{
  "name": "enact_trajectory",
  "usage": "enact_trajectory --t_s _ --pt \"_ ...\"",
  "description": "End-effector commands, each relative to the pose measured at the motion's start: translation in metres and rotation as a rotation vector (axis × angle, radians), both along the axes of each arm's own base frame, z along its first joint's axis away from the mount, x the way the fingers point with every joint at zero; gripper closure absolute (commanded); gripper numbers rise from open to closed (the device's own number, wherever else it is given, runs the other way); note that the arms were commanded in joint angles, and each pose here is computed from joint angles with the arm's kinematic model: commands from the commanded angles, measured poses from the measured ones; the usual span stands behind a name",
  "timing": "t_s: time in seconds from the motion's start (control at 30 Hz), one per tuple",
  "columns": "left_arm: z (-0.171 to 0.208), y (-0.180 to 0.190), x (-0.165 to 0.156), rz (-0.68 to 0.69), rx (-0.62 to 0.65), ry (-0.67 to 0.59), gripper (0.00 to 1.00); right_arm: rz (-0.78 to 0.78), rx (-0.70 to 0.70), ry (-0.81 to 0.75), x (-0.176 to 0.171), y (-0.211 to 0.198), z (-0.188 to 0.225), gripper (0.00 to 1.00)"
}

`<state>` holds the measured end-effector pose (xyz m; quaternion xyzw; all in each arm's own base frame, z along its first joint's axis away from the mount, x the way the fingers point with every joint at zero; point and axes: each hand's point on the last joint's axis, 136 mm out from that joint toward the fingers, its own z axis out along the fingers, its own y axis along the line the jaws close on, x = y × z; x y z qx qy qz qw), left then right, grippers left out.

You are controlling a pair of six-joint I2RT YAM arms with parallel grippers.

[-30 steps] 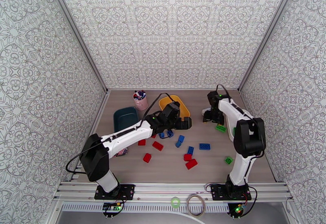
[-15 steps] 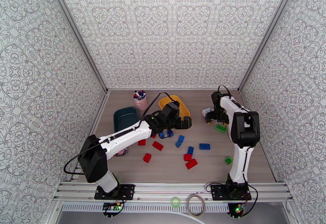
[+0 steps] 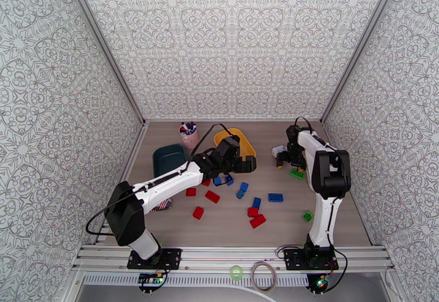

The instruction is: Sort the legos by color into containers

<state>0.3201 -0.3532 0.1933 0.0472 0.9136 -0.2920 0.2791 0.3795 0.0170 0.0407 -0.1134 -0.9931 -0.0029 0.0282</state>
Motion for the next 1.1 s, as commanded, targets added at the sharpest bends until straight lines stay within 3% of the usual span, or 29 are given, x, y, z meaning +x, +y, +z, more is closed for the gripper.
enact_trajectory --t_s 0.0,0.23,0.47,0.77,1.07 --pt "-0.002 0.0 0.0 0.006 0.0 0.007 0.01 -0.024 0.058 0.015 -0.014 0.014 0.001 0.14" --pt "-0.001 -0.003 -0.009 0.001 0.001 -0.001 0.01 0.007 0.078 -0.01 -0.019 0.025 0.017 0.18" --pt "0.001 -0.004 -0.016 -0.002 -0.001 -0.009 0.01 0.047 -0.039 -0.037 -0.012 0.005 0.03 0.1" --pt "0.001 -0.004 -0.025 -0.014 0.016 -0.006 0.01 0.041 -0.02 0.053 -0.005 -0.001 -0.003 0.05" --pt "0.002 0.001 -0.026 -0.005 0.02 -0.012 0.01 0.01 0.025 0.122 -0.025 0.006 -0.015 0.05"
